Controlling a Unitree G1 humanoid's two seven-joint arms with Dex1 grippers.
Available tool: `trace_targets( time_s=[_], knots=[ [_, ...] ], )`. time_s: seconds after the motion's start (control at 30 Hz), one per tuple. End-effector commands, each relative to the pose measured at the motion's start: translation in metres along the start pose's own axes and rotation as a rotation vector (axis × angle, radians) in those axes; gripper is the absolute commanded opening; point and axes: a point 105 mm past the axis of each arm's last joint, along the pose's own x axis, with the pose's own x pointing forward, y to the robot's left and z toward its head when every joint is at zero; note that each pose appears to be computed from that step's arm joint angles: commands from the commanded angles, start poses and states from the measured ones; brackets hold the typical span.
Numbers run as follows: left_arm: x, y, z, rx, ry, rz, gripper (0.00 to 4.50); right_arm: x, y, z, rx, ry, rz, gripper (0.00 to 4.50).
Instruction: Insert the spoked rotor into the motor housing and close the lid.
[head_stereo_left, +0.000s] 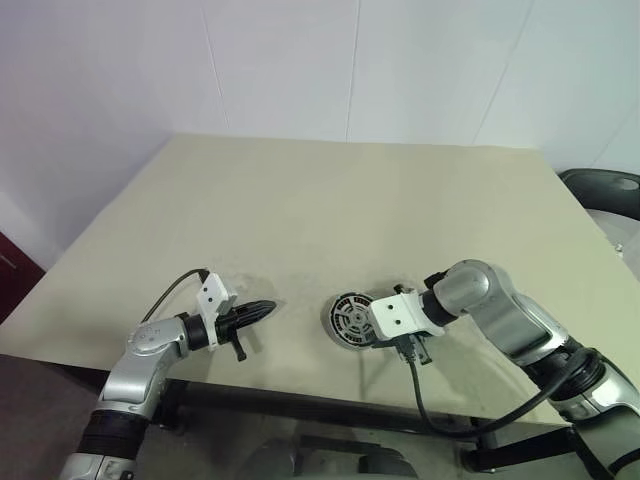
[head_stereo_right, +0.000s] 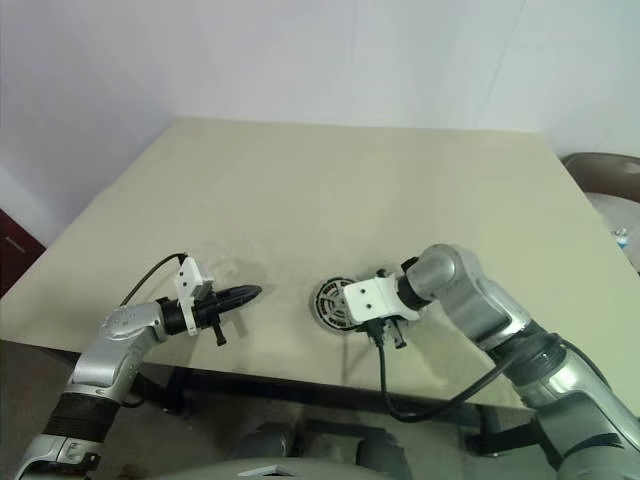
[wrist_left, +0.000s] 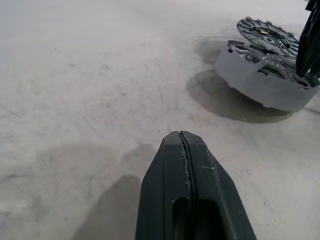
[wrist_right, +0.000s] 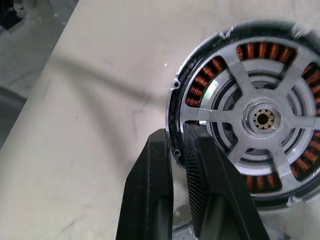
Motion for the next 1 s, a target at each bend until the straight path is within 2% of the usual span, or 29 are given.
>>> trace_targets(
  time_s=[0.03, 0.13, 0.2, 0.3, 0.47, 0.53, 0.6, 0.73, 0.83, 1.0],
  knots=[
    [0.002, 0.001, 0.007, 0.039, -0.016, -0.010, 0.00, 0.001, -0.019, 0.001, -0.001, -0.006, -0.097, 0.10],
    [0.001, 0.001, 0.006, 0.040, -0.011, -0.008, 0.00, -0.005, -0.023, 0.008, 0.025, -0.060, -0.098, 0.10],
    [0.001, 0.001, 0.006, 0.040, -0.008, -0.009, 0.00, -0.012, -0.030, 0.013, 0.039, -0.088, -0.122, 0.82],
    [0.002, 0.000, 0.006, 0.040, -0.006, -0.011, 0.00, -0.019, -0.037, 0.015, 0.037, -0.099, -0.149, 1.64],
    [0.003, 0.000, 0.006, 0.040, -0.004, -0.012, 0.00, -0.035, -0.049, 0.035, 0.058, -0.216, -0.190, 3.34],
    [0.003, 0.000, 0.005, 0.039, 0.001, -0.012, 0.00, -0.043, -0.057, 0.040, 0.067, -0.257, -0.227, 3.34],
    [0.004, 0.000, 0.004, 0.039, 0.003, -0.013, 0.00, -0.051, -0.071, 0.035, 0.079, -0.243, -0.303, 3.34],
    [0.005, -0.001, 0.007, 0.041, -0.007, -0.017, 0.00, -0.073, -0.090, -0.003, 0.098, -0.076, -0.431, 3.34],
    [0.004, -0.003, 0.013, 0.031, -0.038, -0.027, 0.00, -0.093, -0.092, -0.038, 0.132, 0.053, -0.472, 2.71],
    [0.001, -0.008, 0.022, 0.016, -0.085, -0.054, 0.00, -0.121, -0.065, -0.094, 0.271, 0.234, -0.438, 1.06]
  ],
)
